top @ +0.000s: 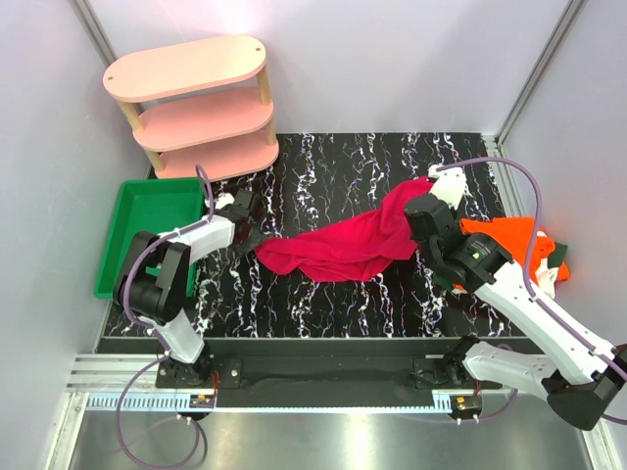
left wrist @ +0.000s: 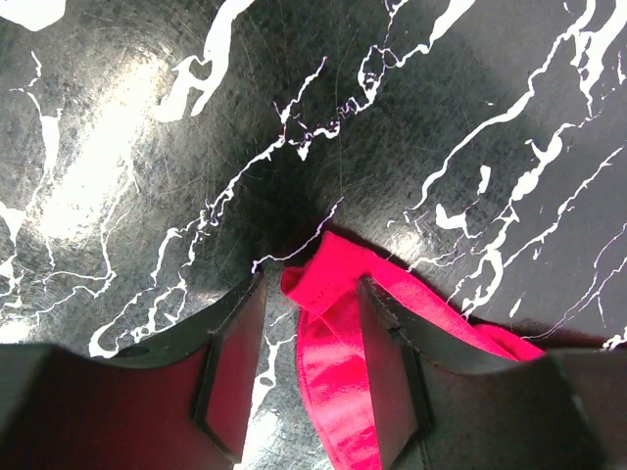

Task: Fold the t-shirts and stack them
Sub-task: Flatten out the tshirt

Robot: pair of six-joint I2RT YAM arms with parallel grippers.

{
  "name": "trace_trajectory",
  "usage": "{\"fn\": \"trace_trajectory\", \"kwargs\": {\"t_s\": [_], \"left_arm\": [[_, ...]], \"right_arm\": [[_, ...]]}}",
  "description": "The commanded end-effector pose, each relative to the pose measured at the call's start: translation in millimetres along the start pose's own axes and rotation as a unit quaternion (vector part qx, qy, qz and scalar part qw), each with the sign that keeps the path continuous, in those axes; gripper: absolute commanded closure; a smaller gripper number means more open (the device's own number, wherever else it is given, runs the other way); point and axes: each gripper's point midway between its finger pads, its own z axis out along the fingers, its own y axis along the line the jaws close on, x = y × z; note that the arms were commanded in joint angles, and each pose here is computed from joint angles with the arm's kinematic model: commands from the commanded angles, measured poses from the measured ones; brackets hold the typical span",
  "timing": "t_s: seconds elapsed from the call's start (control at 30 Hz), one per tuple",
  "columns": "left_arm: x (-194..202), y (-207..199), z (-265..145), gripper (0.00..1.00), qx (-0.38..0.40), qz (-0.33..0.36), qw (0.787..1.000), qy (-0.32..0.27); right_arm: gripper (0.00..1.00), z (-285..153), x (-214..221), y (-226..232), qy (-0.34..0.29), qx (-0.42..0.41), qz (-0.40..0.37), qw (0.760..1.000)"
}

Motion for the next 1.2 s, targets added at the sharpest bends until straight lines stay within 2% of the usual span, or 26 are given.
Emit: {"fn": "trace_trajectory", "kwargs": {"t_s": [0.0, 0.3, 0.5, 0.63, 0.73, 0.77, 0.83, 0.87, 0.93, 0.97, 1.03, 1.07, 1.17], "left_arm": [[-12.1, -5.0, -0.6, 0.55, 0.004, -0.005, 1.000, -0.022], [-20.8, -2.0, -7.6, 0.72, 0.001, -0.003, 0.999, -0.040], [-21.8, 0.2, -11.8, 0.99, -0.001, -0.002, 0.999, -0.043], [-25.9, 3.3, -23.0, 1.00, 0.000, 0.005, 0.999, -0.051], [-40.3, 0.9, -53.0, 1.00, 0.008, 0.029, 0.996, -0.087], [-58.9, -5.9, -78.4, 1.00, 0.026, 0.036, 0.991, -0.124], [-68.1, -13.9, -110.6, 1.00, 0.043, 0.063, 0.985, -0.155], [-89.3, -21.6, -144.9, 1.00, 0.066, 0.070, 0.976, -0.197], [-100.8, -25.4, -178.4, 1.00, 0.084, 0.083, 0.969, -0.218], [-118.1, -31.7, -210.5, 1.00, 0.109, 0.078, 0.961, -0.243], [-129.8, -28.8, -240.3, 1.00, 0.118, 0.078, 0.956, -0.256], [-145.0, -31.9, -271.1, 1.00, 0.141, 0.069, 0.947, -0.279], [-168.9, -28.3, -327.9, 1.00, 0.170, 0.059, 0.932, -0.316]], "right_arm": [[1.00, 1.0, -7.6, 2.2, -0.013, -0.007, 0.015, 1.000], [1.00, 1.7, -6.4, 2.9, -0.011, -0.010, 0.017, 1.000], [1.00, 1.8, -4.5, 2.8, -0.009, -0.010, 0.018, 1.000], [1.00, 0.0, -7.2, 2.6, -0.012, -0.013, 0.021, 1.000], [1.00, -2.6, -22.8, -1.6, -0.027, -0.009, 0.017, 0.999], [1.00, -3.4, -32.2, -3.0, -0.039, -0.006, 0.018, 0.999], [1.00, -4.8, -58.0, -8.1, -0.066, -0.002, 0.010, 0.998], [1.00, -4.2, -71.6, -7.1, -0.082, -0.005, 0.018, 0.996], [1.00, -8.1, -102.0, -5.6, -0.110, -0.001, 0.018, 0.994], [1.00, -9.9, -113.8, -3.8, -0.121, -0.002, 0.025, 0.992], [1.00, -14.7, -141.7, 2.2, -0.142, -0.006, 0.037, 0.989], [1.00, -16.3, -152.7, 5.4, -0.153, -0.010, 0.043, 0.987], [1.00, -31.3, -206.6, 6.2, -0.200, -0.013, 0.072, 0.977]]}}
